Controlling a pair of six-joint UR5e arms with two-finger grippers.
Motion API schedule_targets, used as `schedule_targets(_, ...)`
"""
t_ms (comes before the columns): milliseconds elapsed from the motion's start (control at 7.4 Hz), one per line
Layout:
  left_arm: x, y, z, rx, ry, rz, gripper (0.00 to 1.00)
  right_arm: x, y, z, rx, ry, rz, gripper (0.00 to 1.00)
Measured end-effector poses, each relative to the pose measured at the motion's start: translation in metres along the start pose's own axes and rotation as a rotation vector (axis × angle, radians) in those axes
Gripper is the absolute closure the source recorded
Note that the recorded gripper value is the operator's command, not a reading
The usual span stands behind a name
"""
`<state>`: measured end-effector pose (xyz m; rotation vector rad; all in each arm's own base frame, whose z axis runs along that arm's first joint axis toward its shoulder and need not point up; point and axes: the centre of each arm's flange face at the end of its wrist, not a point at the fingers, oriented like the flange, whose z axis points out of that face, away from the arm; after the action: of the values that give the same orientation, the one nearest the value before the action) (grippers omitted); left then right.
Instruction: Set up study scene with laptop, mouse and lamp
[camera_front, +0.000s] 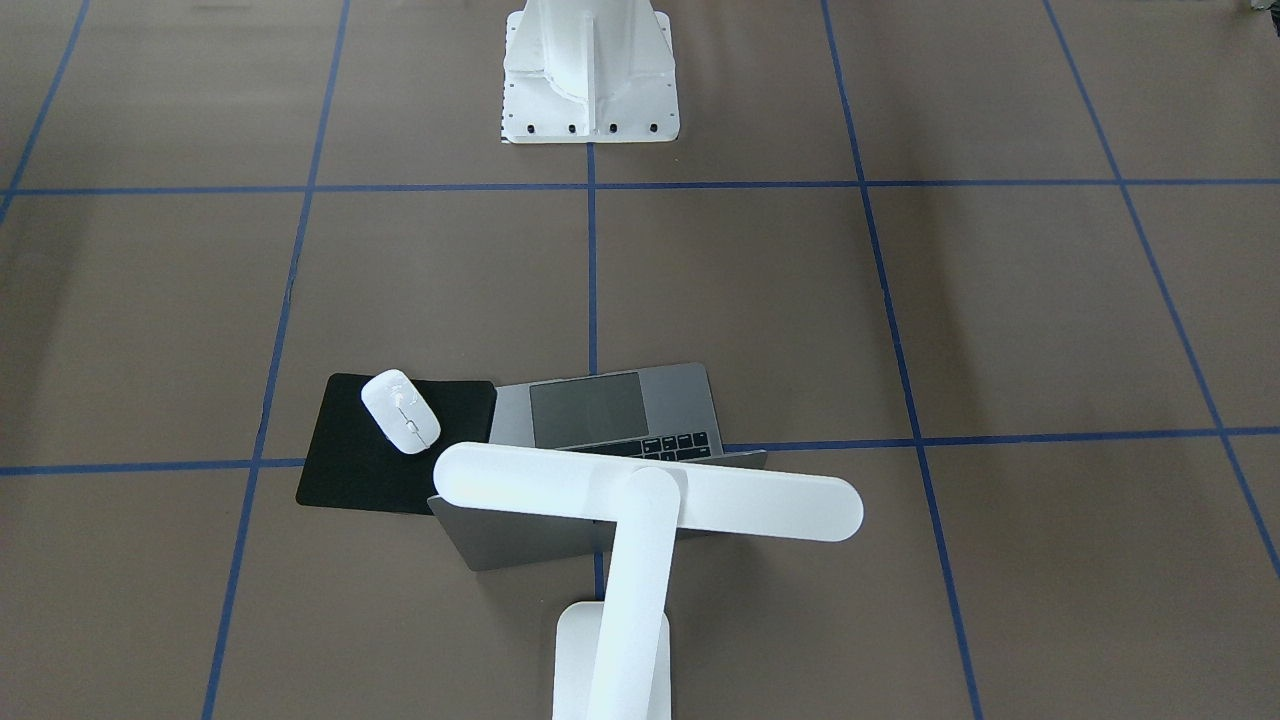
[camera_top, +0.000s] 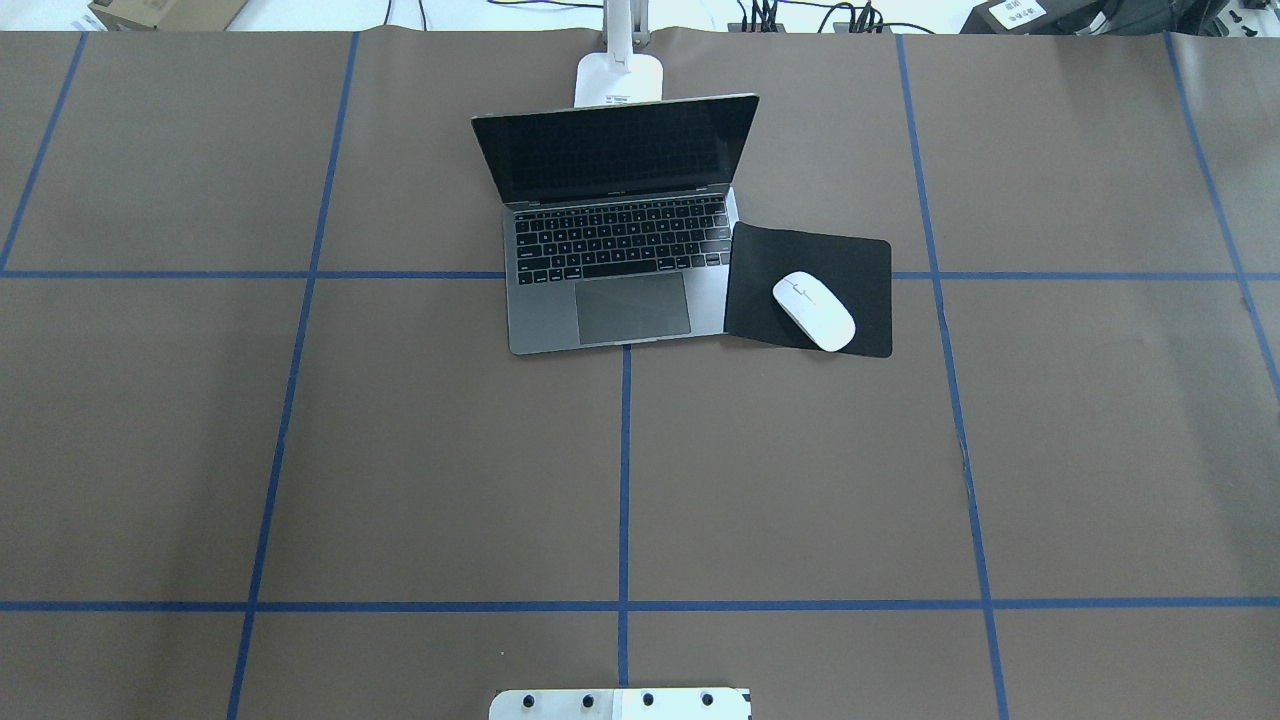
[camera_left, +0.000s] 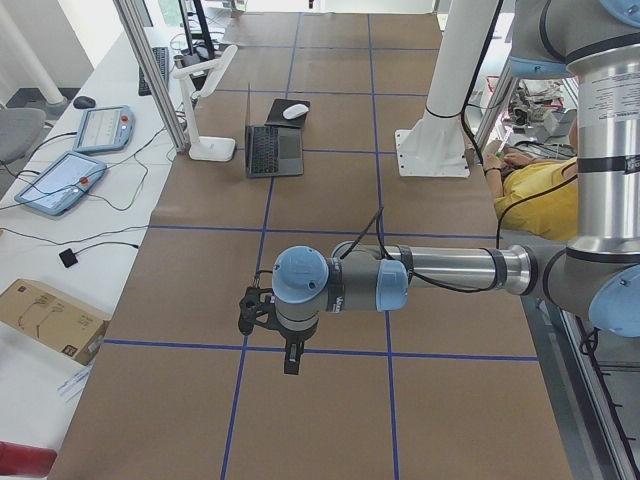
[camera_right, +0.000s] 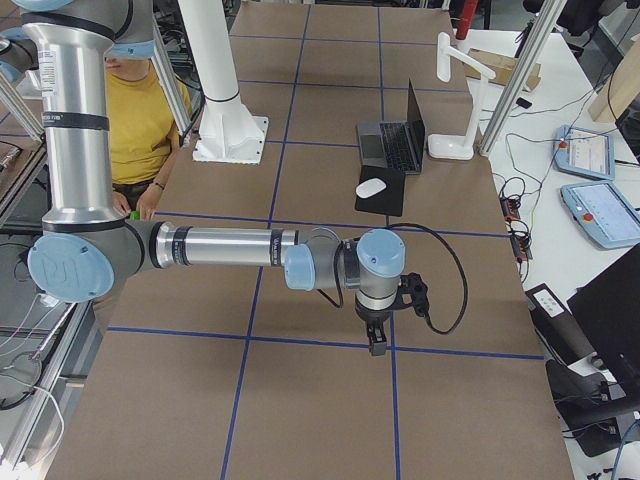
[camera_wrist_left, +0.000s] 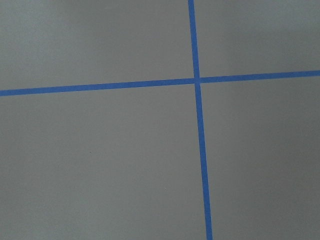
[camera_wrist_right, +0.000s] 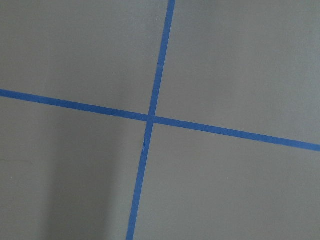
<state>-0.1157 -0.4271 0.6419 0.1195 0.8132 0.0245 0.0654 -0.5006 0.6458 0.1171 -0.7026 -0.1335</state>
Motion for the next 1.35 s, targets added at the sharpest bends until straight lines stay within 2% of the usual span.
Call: schedule_targets(1352,0.0001,0.0000,0.0008,-0.002,0.001,0.000,0.00,-0.0017,-0.0021,-0.0019,0.020,-0.001,-0.019,0.00)
